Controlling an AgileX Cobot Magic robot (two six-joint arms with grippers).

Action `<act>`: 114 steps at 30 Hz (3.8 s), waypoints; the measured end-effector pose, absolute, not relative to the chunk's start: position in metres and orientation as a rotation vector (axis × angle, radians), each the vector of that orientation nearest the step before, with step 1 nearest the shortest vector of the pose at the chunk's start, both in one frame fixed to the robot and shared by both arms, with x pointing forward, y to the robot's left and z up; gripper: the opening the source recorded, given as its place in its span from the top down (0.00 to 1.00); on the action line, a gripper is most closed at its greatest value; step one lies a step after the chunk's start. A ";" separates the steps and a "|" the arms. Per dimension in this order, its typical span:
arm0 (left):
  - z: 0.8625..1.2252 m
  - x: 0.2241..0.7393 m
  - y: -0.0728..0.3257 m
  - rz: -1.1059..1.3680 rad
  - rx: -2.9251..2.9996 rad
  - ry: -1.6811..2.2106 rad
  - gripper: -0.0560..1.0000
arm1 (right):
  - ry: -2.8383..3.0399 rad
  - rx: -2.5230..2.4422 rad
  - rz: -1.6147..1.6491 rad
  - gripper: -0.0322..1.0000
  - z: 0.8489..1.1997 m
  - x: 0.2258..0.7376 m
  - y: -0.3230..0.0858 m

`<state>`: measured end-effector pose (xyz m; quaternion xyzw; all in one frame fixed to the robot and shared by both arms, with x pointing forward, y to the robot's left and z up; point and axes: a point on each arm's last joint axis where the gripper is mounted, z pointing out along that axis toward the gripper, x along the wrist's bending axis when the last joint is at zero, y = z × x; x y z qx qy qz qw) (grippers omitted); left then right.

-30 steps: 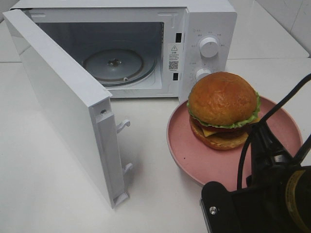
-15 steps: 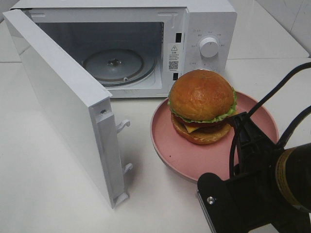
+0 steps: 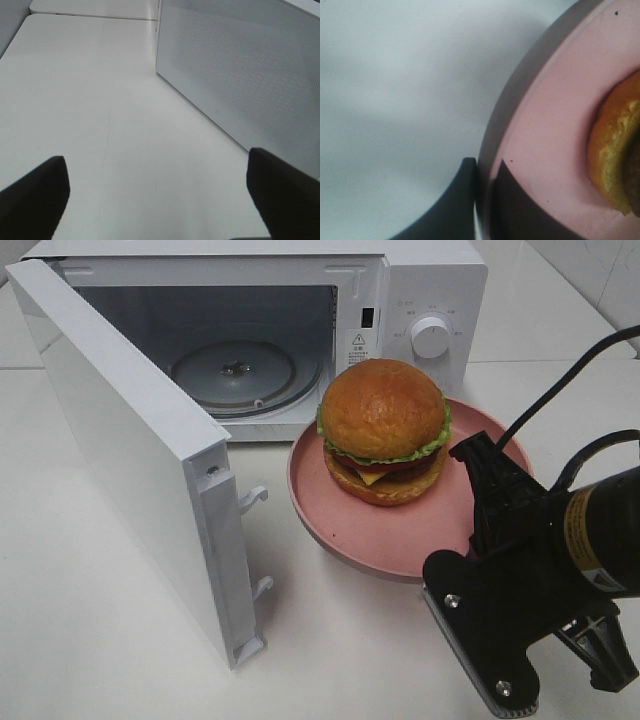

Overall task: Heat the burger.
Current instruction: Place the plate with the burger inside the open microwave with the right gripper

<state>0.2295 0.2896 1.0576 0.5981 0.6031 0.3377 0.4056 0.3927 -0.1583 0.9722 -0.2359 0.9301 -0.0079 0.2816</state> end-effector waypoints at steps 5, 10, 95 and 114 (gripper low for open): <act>1.058 0.230 0.290 0.852 1.509 1.522 0.10 | 2.500 -0.680 0.003 0.94 0.970 0.402 -0.165; 1.058 0.230 0.290 0.852 1.509 1.522 0.10 | 2.521 -0.709 0.027 0.94 0.968 0.407 -0.172; 1.058 0.230 0.290 0.852 1.509 1.522 0.10 | 2.599 -0.928 0.092 0.94 0.971 0.520 -0.059; 1.058 0.230 0.290 0.852 1.509 1.522 0.10 | 2.574 -0.833 0.129 0.94 0.973 0.554 -0.030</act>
